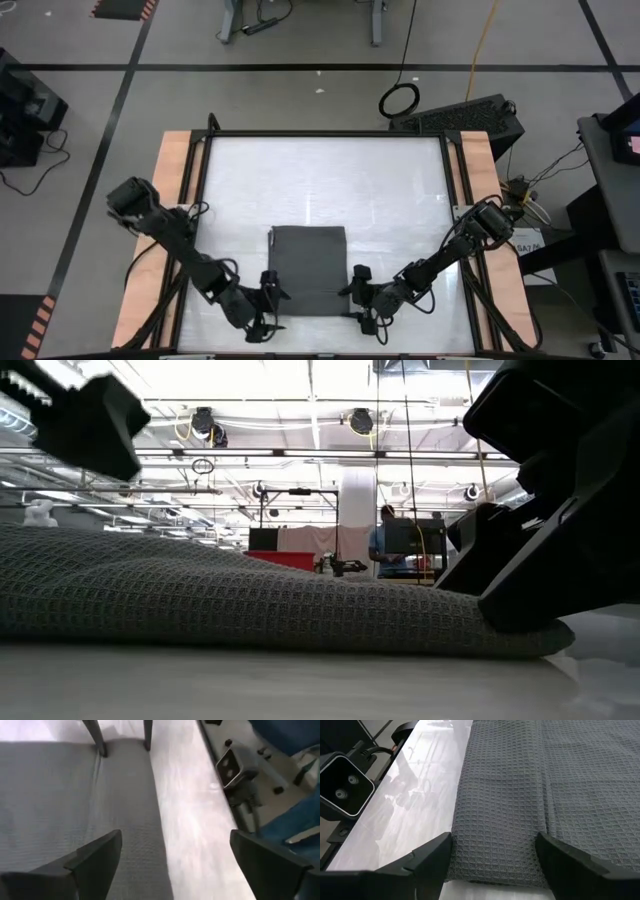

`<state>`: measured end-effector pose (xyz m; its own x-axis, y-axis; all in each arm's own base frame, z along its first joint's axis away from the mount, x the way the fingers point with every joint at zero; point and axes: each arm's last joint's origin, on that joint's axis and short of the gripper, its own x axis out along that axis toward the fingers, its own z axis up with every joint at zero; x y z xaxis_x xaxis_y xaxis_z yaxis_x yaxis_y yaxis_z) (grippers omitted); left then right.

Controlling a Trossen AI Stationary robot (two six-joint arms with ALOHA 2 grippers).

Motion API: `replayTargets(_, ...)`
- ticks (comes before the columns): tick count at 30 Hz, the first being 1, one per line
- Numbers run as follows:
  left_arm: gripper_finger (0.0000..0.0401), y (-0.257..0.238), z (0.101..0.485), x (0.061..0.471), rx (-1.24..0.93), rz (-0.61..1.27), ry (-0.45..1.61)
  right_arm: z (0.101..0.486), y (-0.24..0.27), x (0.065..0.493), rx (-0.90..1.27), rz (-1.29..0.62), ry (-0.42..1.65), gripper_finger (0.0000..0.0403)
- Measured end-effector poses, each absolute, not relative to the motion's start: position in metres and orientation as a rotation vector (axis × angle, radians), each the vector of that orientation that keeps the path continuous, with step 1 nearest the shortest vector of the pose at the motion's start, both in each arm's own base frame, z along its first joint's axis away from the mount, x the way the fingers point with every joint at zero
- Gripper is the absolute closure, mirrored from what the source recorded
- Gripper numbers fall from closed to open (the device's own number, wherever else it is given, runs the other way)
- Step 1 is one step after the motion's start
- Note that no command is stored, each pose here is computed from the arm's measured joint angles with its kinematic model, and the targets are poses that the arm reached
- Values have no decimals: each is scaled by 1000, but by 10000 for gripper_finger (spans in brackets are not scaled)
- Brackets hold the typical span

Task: Roll towel
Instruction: Roll the gray towel

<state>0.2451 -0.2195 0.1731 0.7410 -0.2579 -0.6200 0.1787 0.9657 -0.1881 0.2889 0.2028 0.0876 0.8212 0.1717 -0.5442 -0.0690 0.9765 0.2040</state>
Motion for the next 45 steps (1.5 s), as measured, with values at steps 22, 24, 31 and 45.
replayTargets(22,57,-217,128,238,-65,-113,932,87,202,289,183,123,598,120)
replayTargets(24,73,-216,127,237,-66,-105,948,87,202,289,183,122,599,120)
replayTargets(31,134,-215,125,236,-63,-104,956,86,202,288,171,122,604,133)
replayTargets(45,275,-216,125,235,-97,-109,970,86,202,288,196,119,604,282)
